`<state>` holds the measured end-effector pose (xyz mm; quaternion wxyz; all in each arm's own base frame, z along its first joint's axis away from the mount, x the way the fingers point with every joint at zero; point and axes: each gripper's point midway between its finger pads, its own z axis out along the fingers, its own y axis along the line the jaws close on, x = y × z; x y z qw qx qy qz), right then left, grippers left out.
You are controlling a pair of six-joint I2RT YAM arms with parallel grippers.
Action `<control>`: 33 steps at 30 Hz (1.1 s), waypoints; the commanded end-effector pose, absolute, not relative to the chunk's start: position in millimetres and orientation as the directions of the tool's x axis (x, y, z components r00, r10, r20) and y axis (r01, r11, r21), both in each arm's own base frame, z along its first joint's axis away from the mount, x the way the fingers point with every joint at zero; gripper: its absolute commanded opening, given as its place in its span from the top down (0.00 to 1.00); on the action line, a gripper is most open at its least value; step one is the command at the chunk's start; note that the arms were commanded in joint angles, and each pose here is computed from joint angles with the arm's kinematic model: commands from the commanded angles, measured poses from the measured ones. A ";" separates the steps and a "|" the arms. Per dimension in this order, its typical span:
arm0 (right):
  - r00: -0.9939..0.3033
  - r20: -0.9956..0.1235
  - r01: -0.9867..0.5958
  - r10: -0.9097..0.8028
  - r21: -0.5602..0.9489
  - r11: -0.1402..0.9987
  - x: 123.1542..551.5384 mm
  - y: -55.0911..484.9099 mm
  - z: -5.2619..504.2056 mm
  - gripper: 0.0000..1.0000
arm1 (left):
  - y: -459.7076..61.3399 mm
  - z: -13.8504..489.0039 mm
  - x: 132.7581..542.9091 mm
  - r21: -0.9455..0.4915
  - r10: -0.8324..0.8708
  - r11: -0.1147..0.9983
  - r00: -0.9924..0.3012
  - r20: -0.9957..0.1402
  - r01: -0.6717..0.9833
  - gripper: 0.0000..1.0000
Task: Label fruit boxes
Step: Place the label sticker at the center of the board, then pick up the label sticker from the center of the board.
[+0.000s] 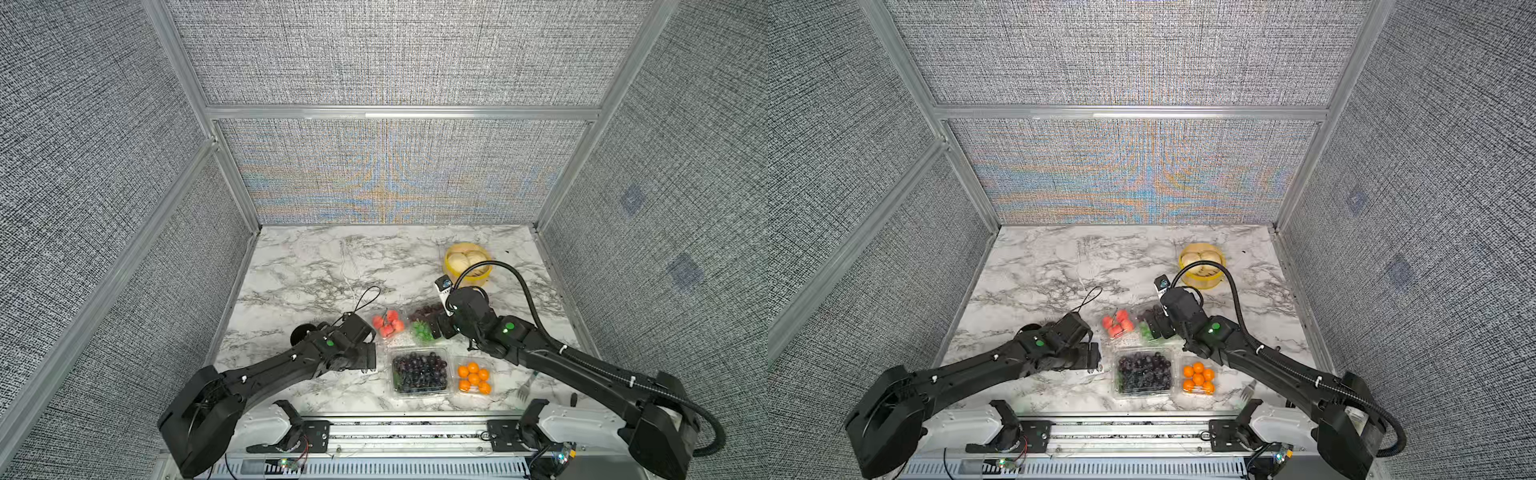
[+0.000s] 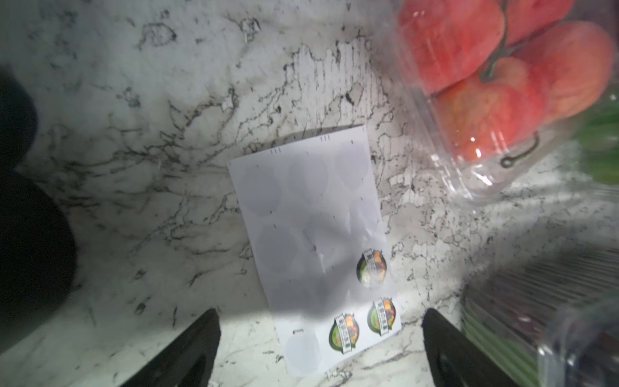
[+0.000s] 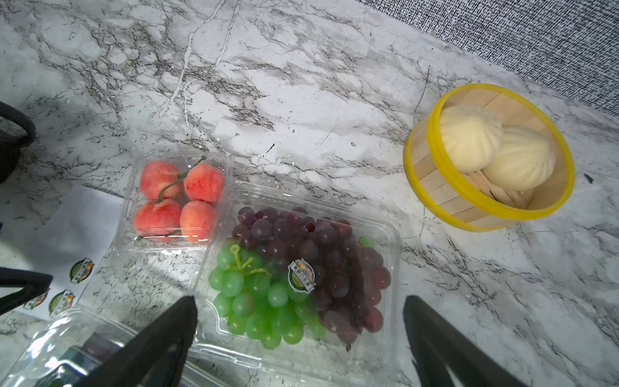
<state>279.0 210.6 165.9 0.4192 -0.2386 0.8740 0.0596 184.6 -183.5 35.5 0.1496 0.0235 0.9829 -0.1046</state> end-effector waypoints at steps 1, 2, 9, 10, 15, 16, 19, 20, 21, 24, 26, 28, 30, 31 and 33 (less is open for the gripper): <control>-0.512 -0.783 -0.465 -0.353 -0.092 0.880 280.0 211.1 170.8 0.01 | -181.3 30.6 190.9 -0.146 0.006 0.988 -0.953 -0.302 0.052 0.05; -0.510 -0.786 -0.466 -0.351 -0.091 0.880 279.1 210.4 170.2 0.01 | -182.5 27.4 191.4 -0.142 0.006 0.989 -0.955 -0.297 0.050 0.05; -0.499 -0.794 -0.487 -0.349 -0.077 0.870 277.3 213.4 172.6 0.01 | -184.9 11.9 188.5 -0.095 0.023 0.994 -0.966 -0.258 0.049 0.05; -0.497 -0.795 -0.486 -0.348 -0.077 0.870 277.2 213.1 173.1 0.01 | -181.5 8.3 187.2 -0.080 0.018 0.996 -0.968 -0.251 0.040 0.04; -0.488 -0.801 -0.517 -0.346 -0.054 0.855 272.3 217.6 174.8 0.01 | -163.1 1.4 180.9 0.035 0.010 0.999 -0.971 -0.239 0.002 0.05; -0.487 -0.803 -0.523 -0.344 -0.047 0.851 271.0 218.6 175.5 0.01 | -158.8 0.8 179.7 0.059 0.009 0.998 -0.971 -0.239 -0.005 0.05; -0.485 -0.806 -0.528 -0.339 -0.039 0.848 268.5 218.2 176.7 0.01 | -145.0 -1.1 174.1 0.130 0.002 0.991 -0.974 -0.226 -0.028 0.06; -0.483 -0.809 -0.528 -0.336 -0.037 0.849 267.7 217.5 177.2 0.01 | -143.2 -3.7 171.5 0.139 0.000 0.990 -0.977 -0.214 -0.030 0.06; -0.480 -0.812 -0.529 -0.332 -0.035 0.848 267.2 217.4 178.5 0.01 | -145.5 -6.8 169.7 0.129 0.005 0.991 -0.979 -0.203 -0.022 0.06; -0.472 -0.820 -0.543 -0.324 -0.019 0.840 263.6 218.6 179.7 0.01 | -158.9 -11.8 168.7 0.071 0.015 0.998 -0.981 -0.194 0.001 0.08; -0.469 -0.824 -0.548 -0.319 -0.013 0.837 262.0 219.0 181.1 0.01 | -158.0 -8.2 170.6 0.091 0.016 0.996 -0.979 -0.205 -0.002 0.12; -0.466 -0.827 -0.548 -0.314 -0.009 0.837 260.9 218.4 182.0 0.01 | -159.6 -8.0 169.9 0.084 0.016 0.996 -0.979 -0.203 -0.001 0.13; -0.462 -0.830 -0.548 -0.311 -0.008 0.836 260.8 218.1 182.1 0.01 | -162.5 -9.9 169.8 0.065 0.009 0.998 -0.979 -0.205 -0.005 0.19; -0.461 -0.831 -0.550 -0.311 -0.008 0.835 260.5 218.8 182.3 0.01 | -162.9 -13.2 169.2 0.061 0.006 0.998 -0.979 -0.202 -0.007 0.23; -0.460 -0.832 -0.551 -0.312 -0.009 0.834 260.8 219.1 182.4 0.01 | -159.7 -19.2 166.5 0.073 0.000 0.997 -0.982 -0.189 -0.014 0.31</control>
